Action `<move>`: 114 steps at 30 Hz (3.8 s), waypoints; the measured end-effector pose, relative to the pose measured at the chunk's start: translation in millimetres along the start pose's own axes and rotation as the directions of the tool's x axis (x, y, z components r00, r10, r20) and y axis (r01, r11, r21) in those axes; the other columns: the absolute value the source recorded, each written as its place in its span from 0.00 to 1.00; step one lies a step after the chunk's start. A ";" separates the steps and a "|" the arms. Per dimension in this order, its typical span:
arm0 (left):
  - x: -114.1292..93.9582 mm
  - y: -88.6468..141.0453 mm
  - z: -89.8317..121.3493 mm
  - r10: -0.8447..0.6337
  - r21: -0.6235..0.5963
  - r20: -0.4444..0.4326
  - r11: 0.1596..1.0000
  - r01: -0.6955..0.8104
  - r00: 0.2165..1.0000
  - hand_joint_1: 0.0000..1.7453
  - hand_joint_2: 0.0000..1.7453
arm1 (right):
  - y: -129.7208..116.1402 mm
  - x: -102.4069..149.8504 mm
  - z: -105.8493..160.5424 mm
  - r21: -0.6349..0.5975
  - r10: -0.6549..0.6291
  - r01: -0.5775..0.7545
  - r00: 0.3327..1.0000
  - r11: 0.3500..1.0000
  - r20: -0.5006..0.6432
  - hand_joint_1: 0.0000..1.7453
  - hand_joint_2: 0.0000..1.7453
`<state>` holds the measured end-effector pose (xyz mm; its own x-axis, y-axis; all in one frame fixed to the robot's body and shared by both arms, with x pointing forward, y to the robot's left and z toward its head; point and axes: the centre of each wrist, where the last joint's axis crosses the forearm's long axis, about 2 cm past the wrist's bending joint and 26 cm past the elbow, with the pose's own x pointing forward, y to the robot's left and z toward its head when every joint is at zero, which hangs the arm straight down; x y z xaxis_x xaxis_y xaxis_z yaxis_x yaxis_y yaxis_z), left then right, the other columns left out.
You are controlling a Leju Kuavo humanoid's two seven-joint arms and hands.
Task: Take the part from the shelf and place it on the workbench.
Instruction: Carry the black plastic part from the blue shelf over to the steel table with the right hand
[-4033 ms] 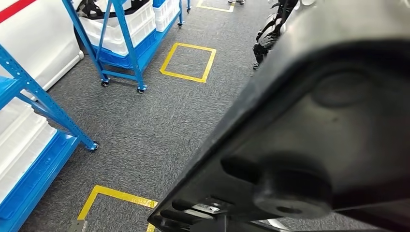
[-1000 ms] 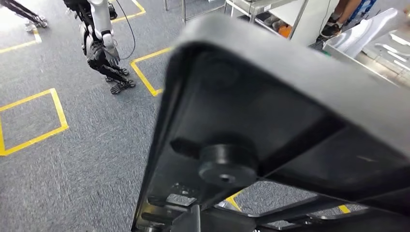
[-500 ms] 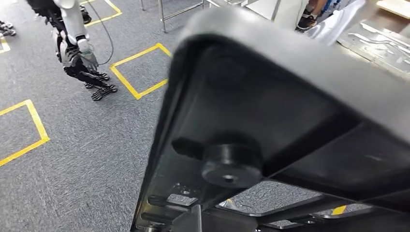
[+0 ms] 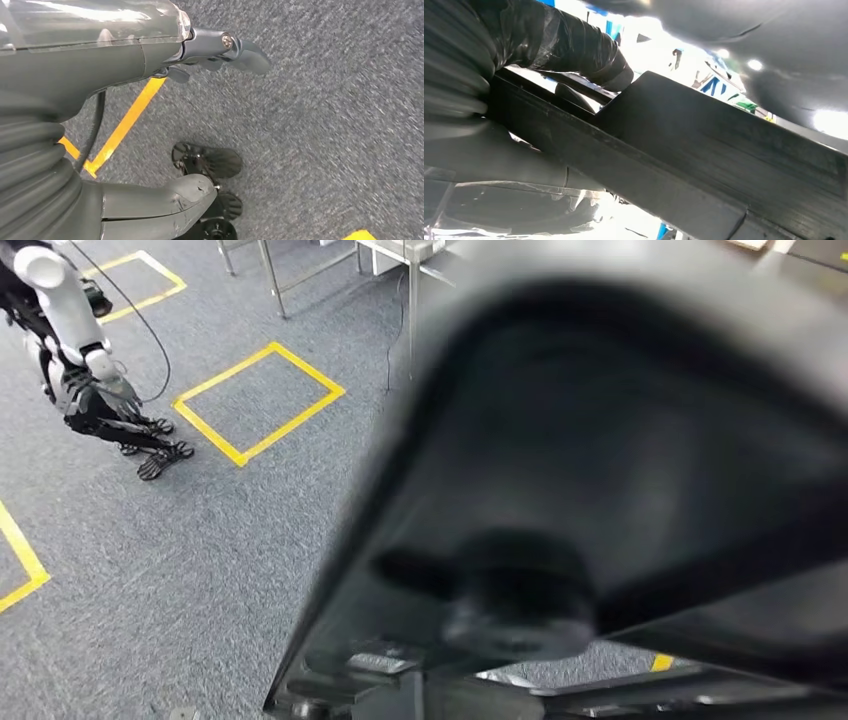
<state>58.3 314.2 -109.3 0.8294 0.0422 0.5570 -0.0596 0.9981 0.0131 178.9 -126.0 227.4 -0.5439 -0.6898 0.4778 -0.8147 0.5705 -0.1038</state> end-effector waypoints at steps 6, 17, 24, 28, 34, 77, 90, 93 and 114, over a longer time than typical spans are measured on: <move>0.1 -1.1 -0.1 0.001 -0.002 0.001 1.000 -0.001 1.000 0.00 1.00 | -0.7 0.1 -1.3 0.003 0.002 -0.002 1.000 1.000 0.005 1.00 1.00; 2.5 -2.7 -1.3 0.008 -0.002 0.009 1.000 -0.008 1.000 0.00 1.00 | -1.0 0.9 -9.2 -0.086 0.034 -0.030 0.998 0.996 0.046 1.00 1.00; 4.0 -3.1 -1.9 0.008 -0.003 0.012 1.000 -0.008 1.000 0.00 1.00 | -1.6 1.8 -17.1 -0.100 0.068 -0.061 0.995 0.993 0.069 1.00 1.00; 6.4 -3.1 -3.1 0.007 -0.003 0.016 1.000 -0.007 1.000 0.00 1.00 | -2.1 1.7 -18.7 -0.105 0.075 -0.067 0.994 0.992 0.074 1.00 1.00; 9.6 -4.9 -4.6 0.010 -0.007 0.023 1.000 -0.010 1.000 0.00 1.00 | -3.4 2.0 -21.5 -0.114 0.082 -0.072 0.993 0.991 0.084 1.00 1.00; 2.8 -6.0 -1.4 0.056 0.020 -0.032 0.998 -0.055 0.998 0.00 1.00 | -2.2 -5.7 -18.4 -0.100 0.050 -0.045 0.997 0.994 0.051 1.00 1.00; -2.1 -2.3 1.0 0.077 0.002 -0.048 0.997 -0.077 0.996 0.00 1.00 | 0.1 -10.1 -14.7 -0.084 0.059 -0.057 0.998 0.995 0.022 1.00 1.00; -3.2 -1.4 1.6 0.079 0.001 -0.048 0.997 -0.079 0.996 0.00 1.00 | 0.5 -10.6 -13.6 -0.084 0.060 -0.058 0.998 0.995 0.017 1.00 1.00; -3.9 -1.2 1.9 0.085 0.002 -0.037 0.996 -0.085 0.996 0.00 1.00 | 0.3 -13.2 -9.3 -0.081 0.063 -0.063 0.998 0.995 -0.003 1.00 1.00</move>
<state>54.1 312.7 -109.9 0.8412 0.1281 0.5254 -0.1309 0.9909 -0.0320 187.6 -112.5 229.2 -0.5936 -0.6509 0.4733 -0.7598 0.6471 -0.0631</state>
